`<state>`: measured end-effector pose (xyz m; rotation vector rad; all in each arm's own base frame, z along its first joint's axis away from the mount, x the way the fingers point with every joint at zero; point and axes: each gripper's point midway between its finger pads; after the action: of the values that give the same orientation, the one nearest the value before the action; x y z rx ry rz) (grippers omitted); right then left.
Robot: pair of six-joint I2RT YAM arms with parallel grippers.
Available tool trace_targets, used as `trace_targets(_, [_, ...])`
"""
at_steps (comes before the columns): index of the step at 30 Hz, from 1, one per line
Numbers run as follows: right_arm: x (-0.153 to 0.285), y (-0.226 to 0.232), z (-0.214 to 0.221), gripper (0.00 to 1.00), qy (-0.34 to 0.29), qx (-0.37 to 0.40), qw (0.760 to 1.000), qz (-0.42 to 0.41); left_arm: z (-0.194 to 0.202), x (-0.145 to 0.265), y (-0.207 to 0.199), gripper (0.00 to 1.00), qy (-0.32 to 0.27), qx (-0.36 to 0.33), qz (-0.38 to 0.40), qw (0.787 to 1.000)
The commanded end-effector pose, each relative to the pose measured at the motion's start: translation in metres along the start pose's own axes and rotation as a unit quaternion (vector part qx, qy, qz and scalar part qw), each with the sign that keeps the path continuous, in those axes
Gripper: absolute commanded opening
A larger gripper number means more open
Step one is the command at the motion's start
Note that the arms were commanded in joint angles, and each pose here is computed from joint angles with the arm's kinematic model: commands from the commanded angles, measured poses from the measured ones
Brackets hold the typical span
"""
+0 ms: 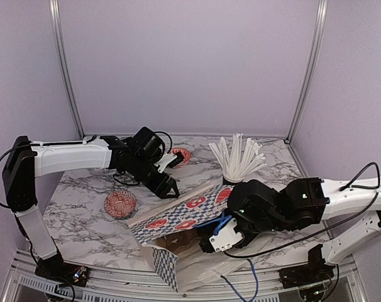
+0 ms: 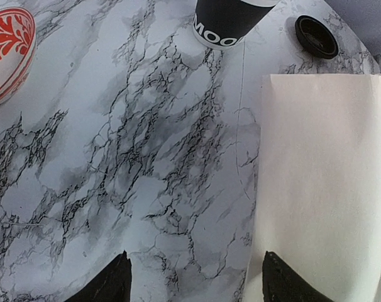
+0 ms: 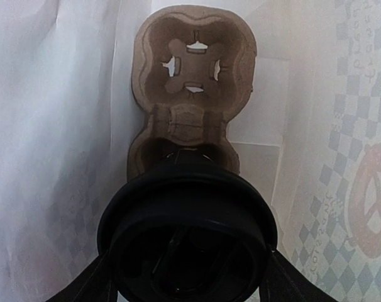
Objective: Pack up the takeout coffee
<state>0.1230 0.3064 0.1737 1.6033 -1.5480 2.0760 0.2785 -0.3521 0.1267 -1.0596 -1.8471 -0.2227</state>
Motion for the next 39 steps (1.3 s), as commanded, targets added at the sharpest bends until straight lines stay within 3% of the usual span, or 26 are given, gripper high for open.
trace_targets(1, [-0.005,-0.013,-0.004,0.18,0.003,-0.004,1.0,0.025,-0.001,-0.012,-0.001,0.72,0.012,0.003,0.022,1.0])
trace_targets(12, [-0.014,-0.017,0.0,0.18,0.008,-0.019,1.0,0.008,0.008,-0.021,0.002,0.72,0.027,0.008,0.024,0.999])
trace_targets(22, [-0.017,-0.013,0.002,0.19,-0.001,-0.064,0.995,-0.074,0.005,-0.011,0.021,0.73,0.018,0.011,-0.005,1.0])
trace_targets(33, [-0.018,-0.004,-0.004,0.18,-0.017,-0.117,0.968,-0.22,-0.01,0.043,0.067,0.75,-0.031,0.03,-0.068,0.997])
trace_targets(39, [-0.021,0.001,0.0,0.19,-0.007,-0.141,0.947,-0.287,-0.013,0.051,0.078,0.75,-0.043,0.041,-0.076,0.995])
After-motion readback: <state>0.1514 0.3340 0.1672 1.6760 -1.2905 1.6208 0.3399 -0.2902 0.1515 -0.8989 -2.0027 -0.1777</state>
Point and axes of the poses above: each gripper's point midway between its finger pads, its own x axis back along the fingers, its own y axis along the line the jaws close on, z = x × y, and after that the axes turned 2 degrees about x, right-handed
